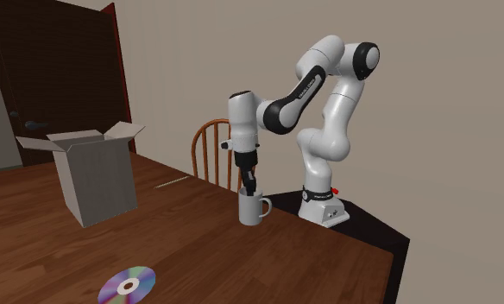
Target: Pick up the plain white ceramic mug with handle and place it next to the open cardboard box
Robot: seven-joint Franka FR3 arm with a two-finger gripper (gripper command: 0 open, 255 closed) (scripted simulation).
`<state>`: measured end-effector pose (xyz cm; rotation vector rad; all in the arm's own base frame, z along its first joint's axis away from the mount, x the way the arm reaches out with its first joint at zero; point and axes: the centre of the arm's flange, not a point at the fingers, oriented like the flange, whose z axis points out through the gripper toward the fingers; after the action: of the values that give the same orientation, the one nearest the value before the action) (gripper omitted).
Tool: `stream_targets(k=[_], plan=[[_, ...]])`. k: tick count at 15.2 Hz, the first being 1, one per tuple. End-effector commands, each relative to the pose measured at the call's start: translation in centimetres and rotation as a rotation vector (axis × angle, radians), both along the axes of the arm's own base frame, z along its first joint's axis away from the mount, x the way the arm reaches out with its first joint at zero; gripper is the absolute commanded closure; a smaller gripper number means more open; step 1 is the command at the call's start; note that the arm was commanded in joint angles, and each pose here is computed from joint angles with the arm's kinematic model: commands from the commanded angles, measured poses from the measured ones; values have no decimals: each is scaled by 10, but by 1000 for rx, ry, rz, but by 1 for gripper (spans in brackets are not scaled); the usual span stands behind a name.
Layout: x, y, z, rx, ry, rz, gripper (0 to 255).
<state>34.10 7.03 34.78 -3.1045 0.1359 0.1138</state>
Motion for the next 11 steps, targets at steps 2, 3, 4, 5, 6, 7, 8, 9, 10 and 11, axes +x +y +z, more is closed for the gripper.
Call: stream_targets(k=[2, 3, 4, 5, 6, 7, 8, 9, 10, 11], plan=[[0, 0, 0, 0, 0, 0, 255], [0, 0, 0, 0, 0, 0, 255], [0, 0, 0, 0, 0, 0, 255], [0, 0, 0, 0, 0, 0, 255], [0, 0, 0, 0, 0, 0, 255], [0, 0, 0, 0, 0, 0, 255], [0, 0, 0, 0, 0, 0, 255], [0, 0, 5, 0, 0, 0, 255], [0, 0, 11, 0, 0, 0, 255], [0, 0, 16, 0, 0, 0, 255]])
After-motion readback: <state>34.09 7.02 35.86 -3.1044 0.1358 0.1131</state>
